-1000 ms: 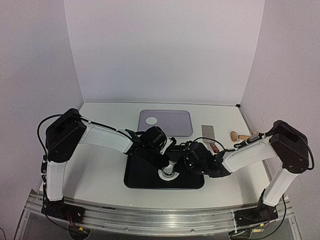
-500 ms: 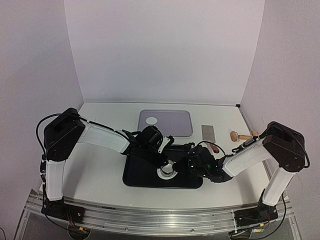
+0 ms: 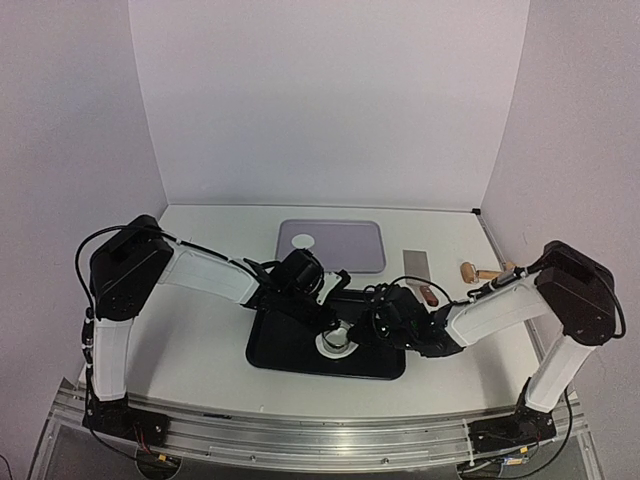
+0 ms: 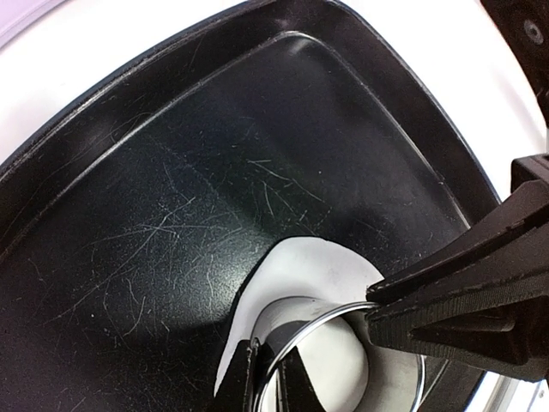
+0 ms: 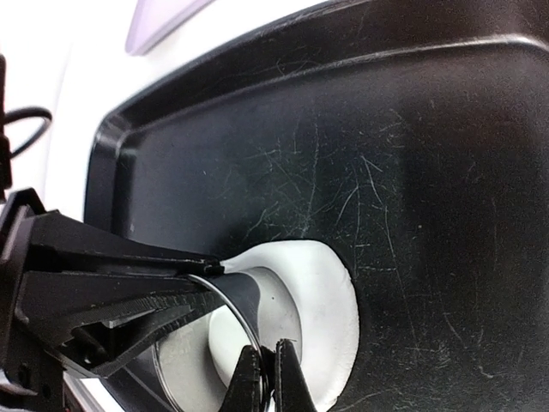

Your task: Roll out the dumpling wrappers from the dough

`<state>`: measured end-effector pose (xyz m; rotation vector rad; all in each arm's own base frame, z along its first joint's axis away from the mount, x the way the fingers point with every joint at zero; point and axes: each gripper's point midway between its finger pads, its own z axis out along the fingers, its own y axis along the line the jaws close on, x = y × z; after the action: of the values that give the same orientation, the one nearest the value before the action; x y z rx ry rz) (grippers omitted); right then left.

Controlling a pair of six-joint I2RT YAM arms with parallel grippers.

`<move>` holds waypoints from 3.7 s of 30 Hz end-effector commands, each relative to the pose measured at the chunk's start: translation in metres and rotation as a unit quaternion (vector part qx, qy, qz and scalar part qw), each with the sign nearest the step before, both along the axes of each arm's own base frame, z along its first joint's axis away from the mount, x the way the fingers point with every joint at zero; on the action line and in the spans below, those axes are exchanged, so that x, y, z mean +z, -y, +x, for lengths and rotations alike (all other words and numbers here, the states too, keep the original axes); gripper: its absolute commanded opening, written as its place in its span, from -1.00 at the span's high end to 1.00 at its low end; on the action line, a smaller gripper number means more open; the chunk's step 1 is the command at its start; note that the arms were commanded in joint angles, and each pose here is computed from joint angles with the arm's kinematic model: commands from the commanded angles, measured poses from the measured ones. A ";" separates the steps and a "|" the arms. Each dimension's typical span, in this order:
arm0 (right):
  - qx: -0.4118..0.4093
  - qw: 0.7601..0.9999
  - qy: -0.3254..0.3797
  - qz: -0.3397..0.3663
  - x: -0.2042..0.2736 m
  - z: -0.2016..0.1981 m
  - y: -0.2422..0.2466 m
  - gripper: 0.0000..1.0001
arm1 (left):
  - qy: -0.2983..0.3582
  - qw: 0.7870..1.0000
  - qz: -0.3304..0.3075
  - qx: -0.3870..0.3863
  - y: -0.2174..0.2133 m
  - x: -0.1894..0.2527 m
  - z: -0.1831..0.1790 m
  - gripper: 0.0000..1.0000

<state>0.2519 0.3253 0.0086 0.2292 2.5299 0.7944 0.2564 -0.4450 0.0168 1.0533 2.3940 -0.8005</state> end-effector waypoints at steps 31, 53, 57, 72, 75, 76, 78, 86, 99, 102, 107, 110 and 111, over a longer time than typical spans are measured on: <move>0.027 0.934 -0.159 -0.318 -0.078 -0.058 0.112 1.00 | -0.086 0.984 0.128 0.088 -0.092 -0.056 0.005 1.00; 0.037 0.942 -0.129 -0.309 -0.064 -0.033 0.099 1.00 | -0.073 0.988 0.134 0.038 -0.089 -0.066 -0.041 1.00; 0.018 0.940 -0.129 -0.315 -0.067 -0.048 0.105 1.00 | -0.034 0.986 0.140 0.086 -0.098 -0.065 0.000 1.00; 0.001 0.953 -0.162 -0.257 -0.069 -0.018 0.082 1.00 | -0.185 0.970 0.159 -0.009 -0.118 -0.108 -0.107 1.00; -0.009 0.948 -0.200 -0.249 -0.083 -0.034 0.087 1.00 | -0.243 0.954 0.169 0.037 -0.131 -0.122 -0.090 1.00; -0.007 0.946 -0.206 -0.248 -0.087 -0.036 0.087 1.00 | -0.256 0.950 0.176 0.043 -0.135 -0.127 -0.089 1.00; -0.003 0.946 -0.208 -0.248 -0.090 -0.035 0.085 1.00 | -0.257 0.948 0.180 0.044 -0.138 -0.130 -0.089 1.00; 0.037 0.945 -0.109 -0.306 -0.067 -0.022 0.086 1.00 | -0.171 0.967 0.185 0.034 -0.141 -0.121 -0.078 1.00; 0.113 0.917 -0.025 -0.381 -0.055 -0.011 0.087 1.00 | 0.010 0.988 0.150 -0.026 -0.111 -0.091 -0.079 1.00; 0.124 0.918 -0.005 -0.376 -0.041 -0.003 0.077 1.00 | -0.012 0.989 0.141 -0.032 -0.111 -0.095 -0.085 1.00; 0.132 0.928 -0.046 -0.345 -0.040 -0.008 0.058 1.00 | -0.135 0.984 0.115 -0.024 -0.116 -0.106 -0.104 1.00; 0.104 0.939 -0.099 -0.312 -0.056 -0.018 0.061 1.00 | -0.164 0.980 0.111 -0.020 -0.114 -0.105 -0.107 1.00; 0.098 0.941 -0.111 -0.304 -0.063 -0.020 0.062 1.00 | -0.169 0.979 0.111 -0.020 -0.113 -0.105 -0.108 1.00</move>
<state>0.2647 0.3491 0.0233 -0.2319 2.6062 0.4072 0.2535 -0.4166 0.0268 0.9074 2.2023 -0.8723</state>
